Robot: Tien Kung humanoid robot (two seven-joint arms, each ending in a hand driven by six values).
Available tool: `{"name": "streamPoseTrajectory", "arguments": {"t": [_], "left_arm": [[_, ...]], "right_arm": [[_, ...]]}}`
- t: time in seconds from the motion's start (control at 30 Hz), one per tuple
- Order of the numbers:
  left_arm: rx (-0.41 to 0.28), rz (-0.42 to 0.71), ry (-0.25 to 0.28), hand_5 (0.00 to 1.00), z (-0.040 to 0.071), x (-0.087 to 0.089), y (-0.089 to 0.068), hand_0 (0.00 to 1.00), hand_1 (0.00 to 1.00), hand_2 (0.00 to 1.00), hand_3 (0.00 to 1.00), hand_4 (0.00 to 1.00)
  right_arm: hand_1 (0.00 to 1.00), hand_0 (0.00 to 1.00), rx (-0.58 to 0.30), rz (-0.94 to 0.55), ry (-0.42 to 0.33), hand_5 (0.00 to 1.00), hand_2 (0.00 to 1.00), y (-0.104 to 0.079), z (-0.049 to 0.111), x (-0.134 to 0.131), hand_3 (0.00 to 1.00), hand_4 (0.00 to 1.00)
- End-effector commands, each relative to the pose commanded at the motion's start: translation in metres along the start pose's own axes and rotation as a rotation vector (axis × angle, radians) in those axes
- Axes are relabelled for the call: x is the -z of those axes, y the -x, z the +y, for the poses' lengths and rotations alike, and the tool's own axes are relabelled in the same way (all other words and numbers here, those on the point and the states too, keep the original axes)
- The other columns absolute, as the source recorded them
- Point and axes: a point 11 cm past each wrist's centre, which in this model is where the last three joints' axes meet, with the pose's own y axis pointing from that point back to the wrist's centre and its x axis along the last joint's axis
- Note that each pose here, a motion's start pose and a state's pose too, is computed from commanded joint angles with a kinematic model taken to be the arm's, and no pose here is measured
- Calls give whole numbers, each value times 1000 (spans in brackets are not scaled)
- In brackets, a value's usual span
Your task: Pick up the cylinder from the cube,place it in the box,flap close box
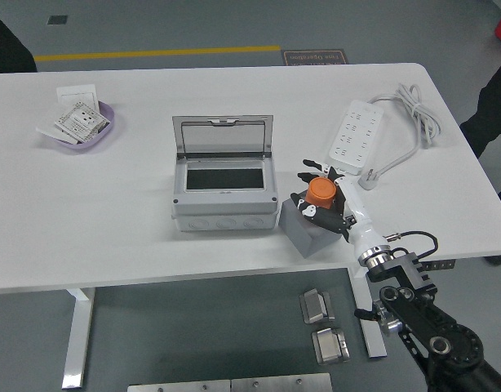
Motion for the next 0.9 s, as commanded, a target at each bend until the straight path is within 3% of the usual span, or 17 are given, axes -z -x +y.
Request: {"name": "streamPoseTrajectory", "arguments": {"t": [0.1,0.13,0.3,0.33,0.5,0.53,0.7,0.73,0.9], "left_arm": [[1,1,2,443,0,0,0,709,716,676,790,759],[1,2,3,445,0,0,0,708,715,676,790,759],[4,7,8,445,0,-1,0,708,715,676,790,759],[5,9,10,442,0,-2,0,708,715,675,789,760],[13,17,20,442,0,-3,1,708,715,675,789,760],[14,18,22,442,0,-4,1,708,714,675,789,759],[18,22,29,442,1,-5,1,708,714,675,789,759],[19,23,30,443,1,-6,2,707,714,675,789,760],[29,27,38,443,1,-7,3,707,714,675,789,760]], "right_arm": [[727,765,0,-8,3,2,679,0,0,0,708,512],[714,765,0,-10,4,2,645,0,0,0,644,314],[714,765,-2,-19,12,2,645,0,0,-2,644,314],[663,745,-2,-20,14,2,602,0,0,-2,577,184],[663,745,-1,-18,18,2,602,1,0,-2,577,184],[637,742,-1,-17,17,2,527,1,-1,-1,485,227],[637,742,1,-5,4,2,527,0,-2,3,485,227],[499,687,1,0,0,2,429,0,-2,5,388,146],[499,687,4,31,-18,2,429,-2,-5,11,388,146]]}}
